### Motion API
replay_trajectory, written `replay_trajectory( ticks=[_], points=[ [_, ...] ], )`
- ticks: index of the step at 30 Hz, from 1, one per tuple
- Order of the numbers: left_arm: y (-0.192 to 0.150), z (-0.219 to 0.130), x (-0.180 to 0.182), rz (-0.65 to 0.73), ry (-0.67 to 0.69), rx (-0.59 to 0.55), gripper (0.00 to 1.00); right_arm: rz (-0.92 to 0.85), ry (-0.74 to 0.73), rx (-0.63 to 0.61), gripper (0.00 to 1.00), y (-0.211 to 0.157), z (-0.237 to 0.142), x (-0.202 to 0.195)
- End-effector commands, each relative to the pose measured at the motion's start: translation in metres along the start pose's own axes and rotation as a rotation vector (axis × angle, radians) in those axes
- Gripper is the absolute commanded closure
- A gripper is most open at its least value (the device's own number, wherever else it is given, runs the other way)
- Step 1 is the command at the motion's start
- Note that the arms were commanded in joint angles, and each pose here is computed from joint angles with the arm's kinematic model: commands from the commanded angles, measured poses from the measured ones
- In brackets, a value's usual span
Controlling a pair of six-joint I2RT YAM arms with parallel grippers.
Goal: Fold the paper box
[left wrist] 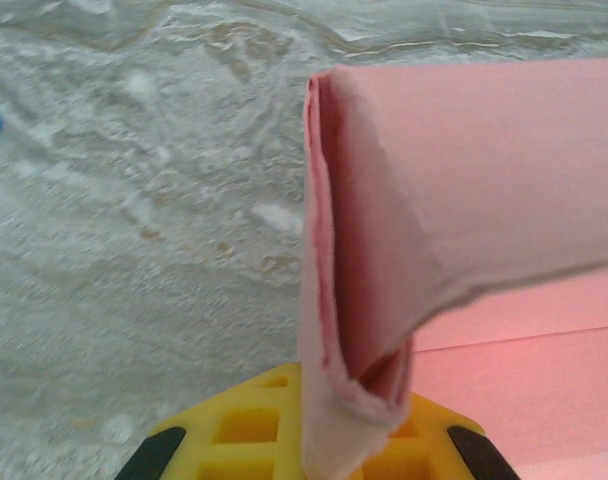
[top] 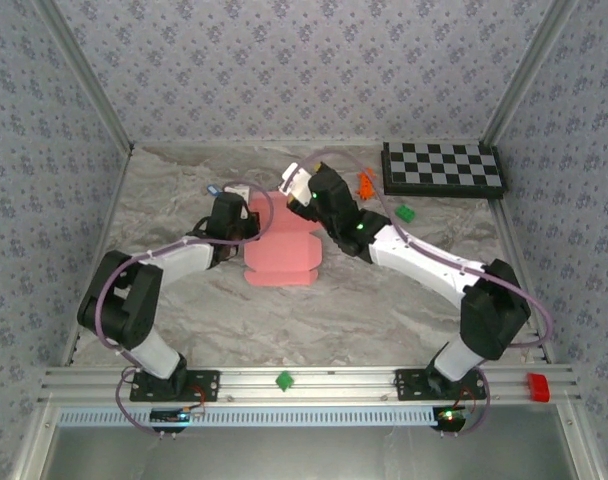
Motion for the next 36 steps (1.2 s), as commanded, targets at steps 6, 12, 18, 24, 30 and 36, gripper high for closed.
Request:
replay_trajectory(
  ticks=[6,12,18,24,30,36],
  points=[
    [0.008,-0.028,0.003,-0.123,0.076,0.108,1.00,0.263,0.011,0.198,0.25,-0.013,-0.017,-0.018],
    [0.010,-0.039,0.001,-0.149,0.083,0.176,1.00,0.321,0.096,0.296,0.35,-0.019,-0.011,-0.019],
    [0.011,-0.044,0.000,-0.155,0.090,0.206,1.00,0.414,0.184,0.327,0.53,-0.021,-0.002,-0.022],
    [0.014,-0.047,-0.004,-0.153,0.057,0.211,1.00,0.474,0.267,0.352,0.73,-0.024,0.009,-0.025],
    [0.016,-0.050,-0.006,-0.155,0.041,0.217,1.00,0.477,0.292,0.377,0.88,-0.026,0.026,-0.020],
    [0.013,-0.051,-0.006,-0.155,0.037,0.225,1.00,0.461,0.282,0.445,0.95,-0.037,0.041,-0.013]
  ],
)
Point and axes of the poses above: each hand's point on the last joint's axis, 136 mm out from that joint toward the fingers, its own z axis out along the fingers, its own x axis along the line the jaws close on, y = z × x, the point moved 7 cm from there along -z, back along the fingers, and after that the axes turned 3 degrees about z, right-handed, at the moved point
